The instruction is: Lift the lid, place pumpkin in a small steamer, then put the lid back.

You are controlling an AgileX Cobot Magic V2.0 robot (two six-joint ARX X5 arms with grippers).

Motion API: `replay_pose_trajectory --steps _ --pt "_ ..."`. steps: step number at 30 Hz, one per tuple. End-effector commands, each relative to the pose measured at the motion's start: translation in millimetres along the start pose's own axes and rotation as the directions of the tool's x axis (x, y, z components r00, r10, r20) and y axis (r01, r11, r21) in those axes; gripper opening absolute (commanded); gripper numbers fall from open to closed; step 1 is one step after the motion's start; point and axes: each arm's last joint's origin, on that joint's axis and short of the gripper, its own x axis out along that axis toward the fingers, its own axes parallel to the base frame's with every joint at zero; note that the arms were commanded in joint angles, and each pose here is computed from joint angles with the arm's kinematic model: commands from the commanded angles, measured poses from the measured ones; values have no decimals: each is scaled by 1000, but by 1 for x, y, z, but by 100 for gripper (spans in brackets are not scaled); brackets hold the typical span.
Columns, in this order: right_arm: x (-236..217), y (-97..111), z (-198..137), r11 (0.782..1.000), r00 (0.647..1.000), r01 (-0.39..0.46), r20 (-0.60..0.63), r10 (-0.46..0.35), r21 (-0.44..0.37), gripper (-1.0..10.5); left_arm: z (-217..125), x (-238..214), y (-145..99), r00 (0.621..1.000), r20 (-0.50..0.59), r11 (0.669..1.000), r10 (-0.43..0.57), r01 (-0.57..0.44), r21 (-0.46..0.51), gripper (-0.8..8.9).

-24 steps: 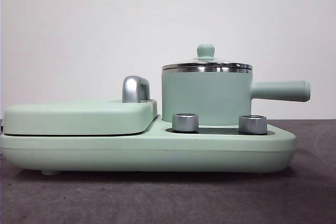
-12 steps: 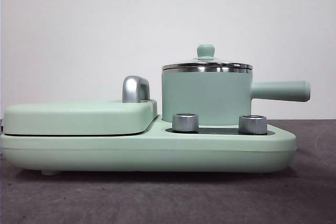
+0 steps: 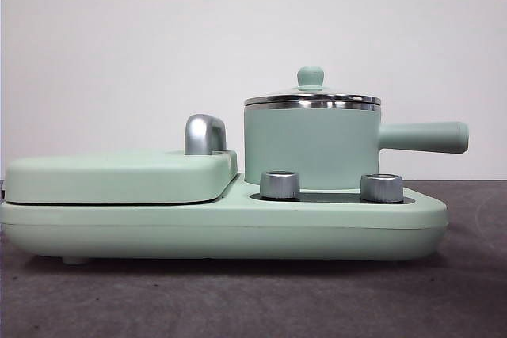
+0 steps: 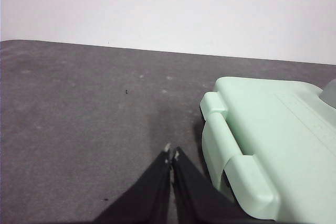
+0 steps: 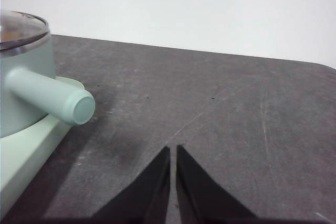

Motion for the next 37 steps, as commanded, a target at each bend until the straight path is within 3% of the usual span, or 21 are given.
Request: replay_pose_trajectory --steps 1,37 --pt "0 0 0 1000 1000 2 11 -2 13 18 -6 2 1 1000 -8 1000 2 -2 -3 7" --pt "0 0 2 1000 999 3 36 -4 12 18 -6 2 1 1000 -8 1000 2 -2 -3 7"
